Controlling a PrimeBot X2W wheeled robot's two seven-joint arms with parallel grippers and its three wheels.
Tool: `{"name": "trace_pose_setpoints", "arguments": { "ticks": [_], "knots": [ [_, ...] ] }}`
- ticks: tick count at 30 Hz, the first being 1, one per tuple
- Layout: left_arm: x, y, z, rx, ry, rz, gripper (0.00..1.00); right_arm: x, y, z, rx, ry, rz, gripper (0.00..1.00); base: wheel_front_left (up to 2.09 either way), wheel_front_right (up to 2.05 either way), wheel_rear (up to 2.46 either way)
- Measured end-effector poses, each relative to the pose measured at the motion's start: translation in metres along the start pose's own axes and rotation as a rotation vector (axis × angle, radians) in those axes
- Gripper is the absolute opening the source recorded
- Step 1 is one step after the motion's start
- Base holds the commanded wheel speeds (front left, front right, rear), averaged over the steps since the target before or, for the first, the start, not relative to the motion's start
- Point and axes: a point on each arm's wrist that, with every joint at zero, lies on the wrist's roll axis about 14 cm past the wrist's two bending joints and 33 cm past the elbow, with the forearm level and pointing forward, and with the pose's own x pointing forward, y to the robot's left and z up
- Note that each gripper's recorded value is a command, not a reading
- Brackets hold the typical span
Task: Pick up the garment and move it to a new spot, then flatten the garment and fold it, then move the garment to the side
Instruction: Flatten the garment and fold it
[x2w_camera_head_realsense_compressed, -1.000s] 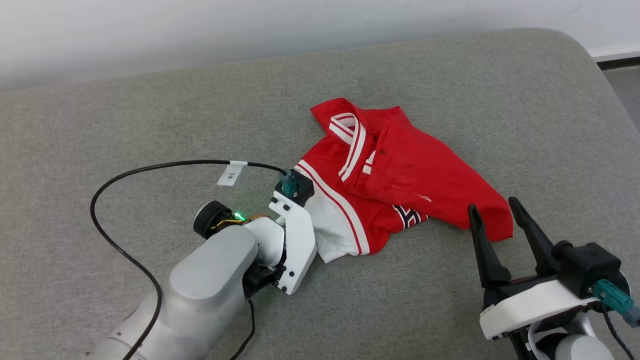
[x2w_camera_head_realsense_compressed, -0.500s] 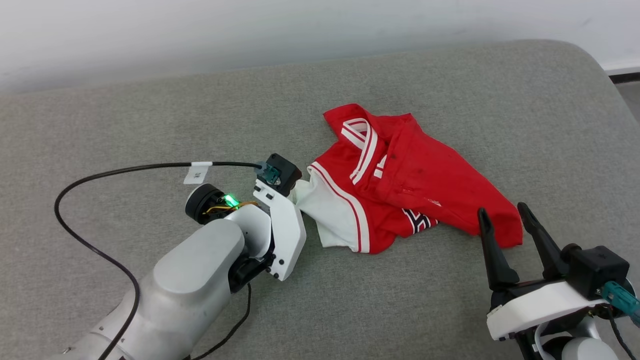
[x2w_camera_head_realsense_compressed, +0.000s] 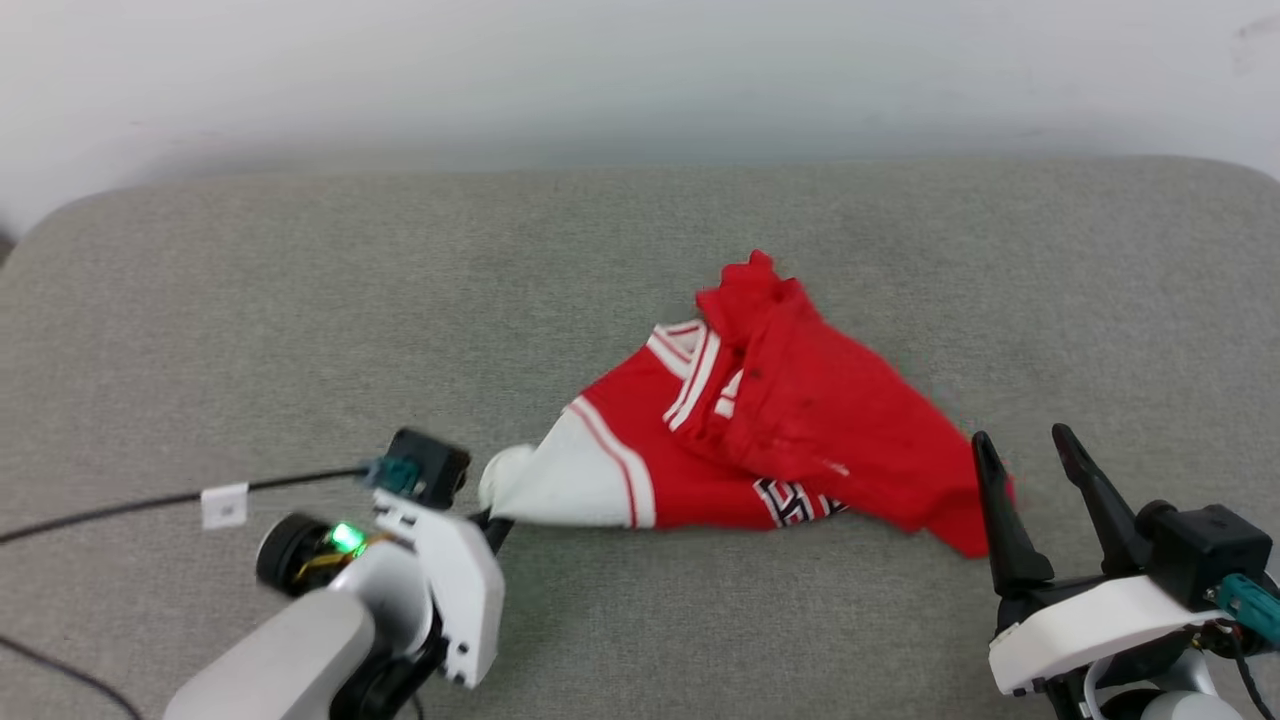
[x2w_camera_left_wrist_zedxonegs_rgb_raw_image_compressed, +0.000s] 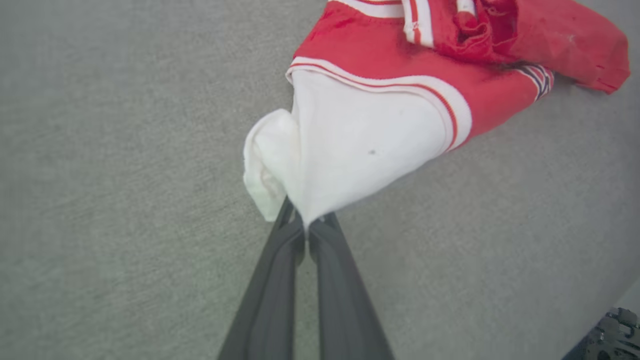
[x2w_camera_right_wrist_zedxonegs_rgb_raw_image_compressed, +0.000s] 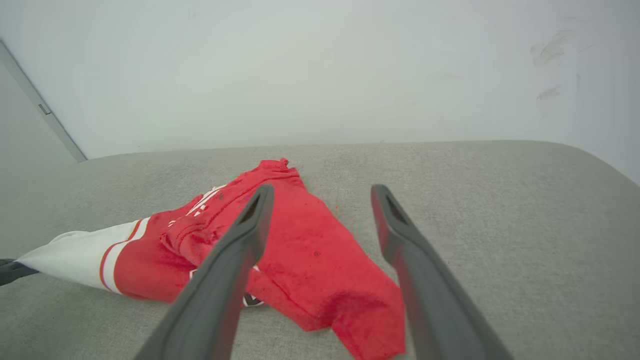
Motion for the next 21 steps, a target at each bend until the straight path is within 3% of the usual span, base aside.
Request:
{"name": "trace_pose_setpoints", "arguments": {
  "ticks": [8, 9, 10, 21],
  "knots": [
    [-0.036, 0.008, -0.072, -0.169, 0.142, 0.102, 0.0, -0.001, 0.01, 0.006, -0.008, -0.009, 0.03, 1.0, 0.0, 0.0, 0.0],
    [-0.037, 0.007, -0.077, -0.187, 0.149, 0.105, 0.33, -0.002, 0.011, 0.007, -0.008, -0.01, 0.03, 1.0, 0.0, 0.0, 0.0],
    [-0.038, 0.007, -0.079, -0.205, 0.142, 0.112, 0.98, -0.002, 0.011, 0.007, -0.009, -0.011, 0.031, 1.0, 0.0, 0.0, 0.0],
    [-0.047, 0.027, 0.003, -0.112, -0.29, 0.258, 1.0, -0.014, 0.01, 0.008, -0.03, 0.004, 0.026, 1.0, 0.0, 0.0, 0.0]
  ]
}}
